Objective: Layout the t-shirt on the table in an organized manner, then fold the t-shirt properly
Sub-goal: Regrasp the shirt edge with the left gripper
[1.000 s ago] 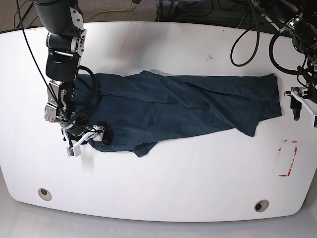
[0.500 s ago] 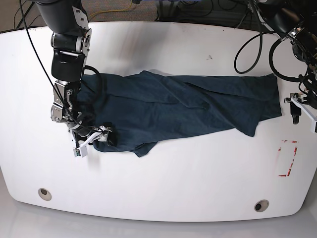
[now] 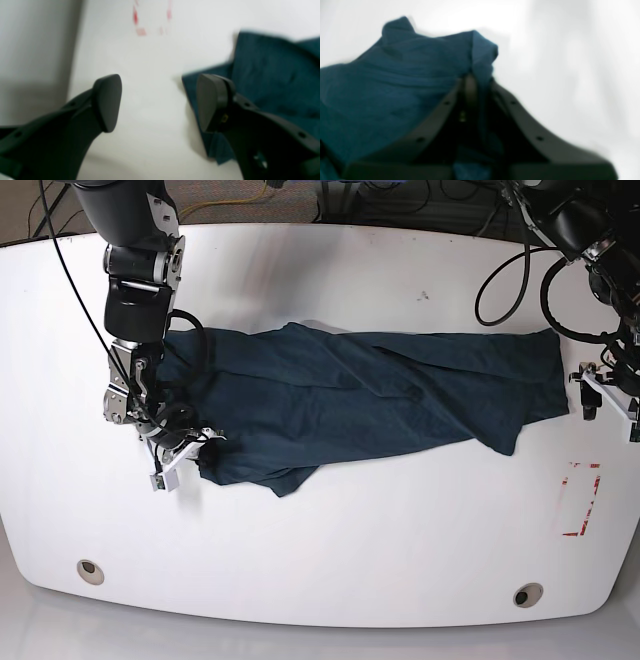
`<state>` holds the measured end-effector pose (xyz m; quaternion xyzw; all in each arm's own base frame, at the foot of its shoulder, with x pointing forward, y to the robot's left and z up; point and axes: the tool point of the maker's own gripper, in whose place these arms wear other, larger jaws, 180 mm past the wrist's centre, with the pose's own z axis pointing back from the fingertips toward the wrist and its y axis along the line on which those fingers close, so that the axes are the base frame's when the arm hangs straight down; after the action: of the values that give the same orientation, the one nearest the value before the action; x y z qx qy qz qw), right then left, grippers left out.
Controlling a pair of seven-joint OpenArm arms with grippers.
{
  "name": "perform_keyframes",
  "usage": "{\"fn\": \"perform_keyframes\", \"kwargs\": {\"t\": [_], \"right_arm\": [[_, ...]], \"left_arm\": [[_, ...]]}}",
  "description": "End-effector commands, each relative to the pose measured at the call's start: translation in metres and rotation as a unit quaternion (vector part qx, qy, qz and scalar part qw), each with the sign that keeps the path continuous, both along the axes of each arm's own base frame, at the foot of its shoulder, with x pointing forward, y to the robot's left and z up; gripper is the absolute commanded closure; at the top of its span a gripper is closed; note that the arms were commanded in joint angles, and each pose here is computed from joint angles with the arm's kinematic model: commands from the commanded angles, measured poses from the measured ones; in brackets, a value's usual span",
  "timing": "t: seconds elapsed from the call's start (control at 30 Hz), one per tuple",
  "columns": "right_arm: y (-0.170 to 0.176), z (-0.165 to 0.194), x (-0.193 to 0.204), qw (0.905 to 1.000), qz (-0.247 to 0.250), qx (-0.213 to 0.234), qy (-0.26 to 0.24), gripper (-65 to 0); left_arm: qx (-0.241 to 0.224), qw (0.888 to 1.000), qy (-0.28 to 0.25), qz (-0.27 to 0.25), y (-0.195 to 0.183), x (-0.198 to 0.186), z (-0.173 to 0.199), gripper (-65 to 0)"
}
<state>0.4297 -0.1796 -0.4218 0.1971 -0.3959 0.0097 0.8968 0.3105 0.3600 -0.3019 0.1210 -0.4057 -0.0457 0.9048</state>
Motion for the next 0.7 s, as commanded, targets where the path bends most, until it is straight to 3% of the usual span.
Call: {"fn": "perform_keyframes", "kwargs": {"t": [0.0, 0.67], "right_arm": [[-0.005, 0.021, 0.016, 0.9995, -0.003, -0.002, -0.03, -0.3], [-0.005, 0.019, 0.014, 0.9996, -0.003, -0.002, -0.028, -0.2]], "left_arm": [[-0.006, 1.0, -0.022, 0.003, 0.009, 0.013, 0.01, -44.0], [-0.133, 0.991, 0.031, -0.011, -0.019, 0.028, -0.081, -44.7]]}}
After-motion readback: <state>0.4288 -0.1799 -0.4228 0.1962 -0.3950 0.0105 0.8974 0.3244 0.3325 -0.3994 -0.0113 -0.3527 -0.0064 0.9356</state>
